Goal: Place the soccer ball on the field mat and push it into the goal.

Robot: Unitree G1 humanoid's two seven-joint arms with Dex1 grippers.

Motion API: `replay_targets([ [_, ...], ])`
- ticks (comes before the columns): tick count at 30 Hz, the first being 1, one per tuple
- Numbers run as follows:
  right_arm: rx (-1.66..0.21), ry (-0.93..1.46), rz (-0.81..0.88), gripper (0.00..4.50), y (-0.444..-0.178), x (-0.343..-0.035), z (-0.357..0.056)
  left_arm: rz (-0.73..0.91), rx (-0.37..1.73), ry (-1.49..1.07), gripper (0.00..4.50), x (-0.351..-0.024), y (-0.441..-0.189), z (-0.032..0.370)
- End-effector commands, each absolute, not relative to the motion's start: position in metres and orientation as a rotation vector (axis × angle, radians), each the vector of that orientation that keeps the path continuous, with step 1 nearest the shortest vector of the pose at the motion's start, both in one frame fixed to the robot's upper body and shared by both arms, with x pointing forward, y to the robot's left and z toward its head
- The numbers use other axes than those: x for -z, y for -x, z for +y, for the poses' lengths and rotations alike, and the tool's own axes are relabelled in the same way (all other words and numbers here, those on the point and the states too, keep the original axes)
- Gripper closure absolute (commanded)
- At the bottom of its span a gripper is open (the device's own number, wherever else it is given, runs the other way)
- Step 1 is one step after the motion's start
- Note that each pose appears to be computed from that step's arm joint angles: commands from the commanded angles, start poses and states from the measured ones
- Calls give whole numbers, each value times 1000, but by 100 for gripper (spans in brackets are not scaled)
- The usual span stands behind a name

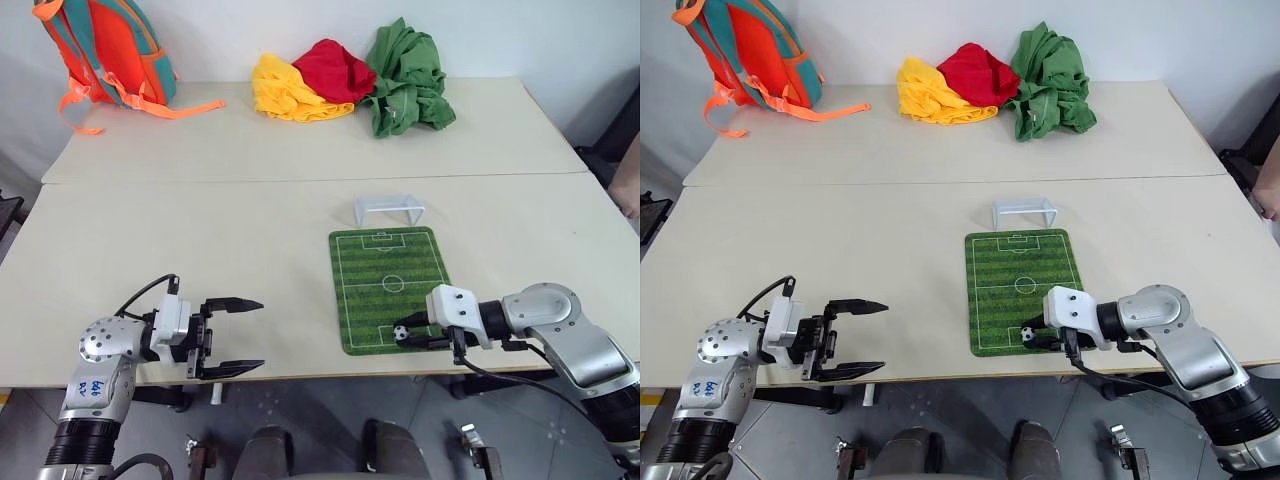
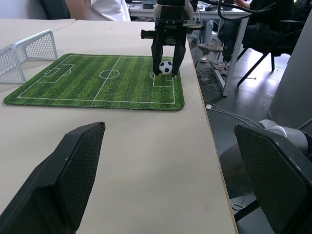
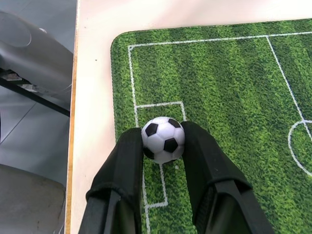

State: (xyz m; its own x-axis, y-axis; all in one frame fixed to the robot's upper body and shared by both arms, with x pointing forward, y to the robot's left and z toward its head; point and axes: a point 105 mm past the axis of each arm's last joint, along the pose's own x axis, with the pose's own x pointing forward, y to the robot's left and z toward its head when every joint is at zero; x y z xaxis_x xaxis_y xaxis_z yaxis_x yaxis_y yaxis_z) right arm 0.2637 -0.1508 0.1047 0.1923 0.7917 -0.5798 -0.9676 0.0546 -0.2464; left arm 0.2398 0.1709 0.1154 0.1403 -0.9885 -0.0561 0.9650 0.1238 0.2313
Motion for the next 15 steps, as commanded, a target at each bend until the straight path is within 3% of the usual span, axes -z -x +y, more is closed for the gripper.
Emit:
replay_targets([
  [1,-1371,664,305,366,-264,-104,-151,-153,1415,-245,0,-123,-240,174],
  [8,-1362,659,313,366,-267,-97,-155,-157,1409,-249,0,-124,-243,174],
  [9,-1360,658,314,294,-268,-97,-156,-157,1408,-249,0,-124,-243,173],
  [11,-1363,657,319,236,-267,-96,-158,-157,1406,-251,0,-124,-245,173],
  [13,-1359,666,310,185,-266,-98,-158,-160,1406,-252,0,-125,-246,173],
  [15,-1356,681,291,185,-266,-102,-157,-167,1403,-249,0,-126,-248,172],
])
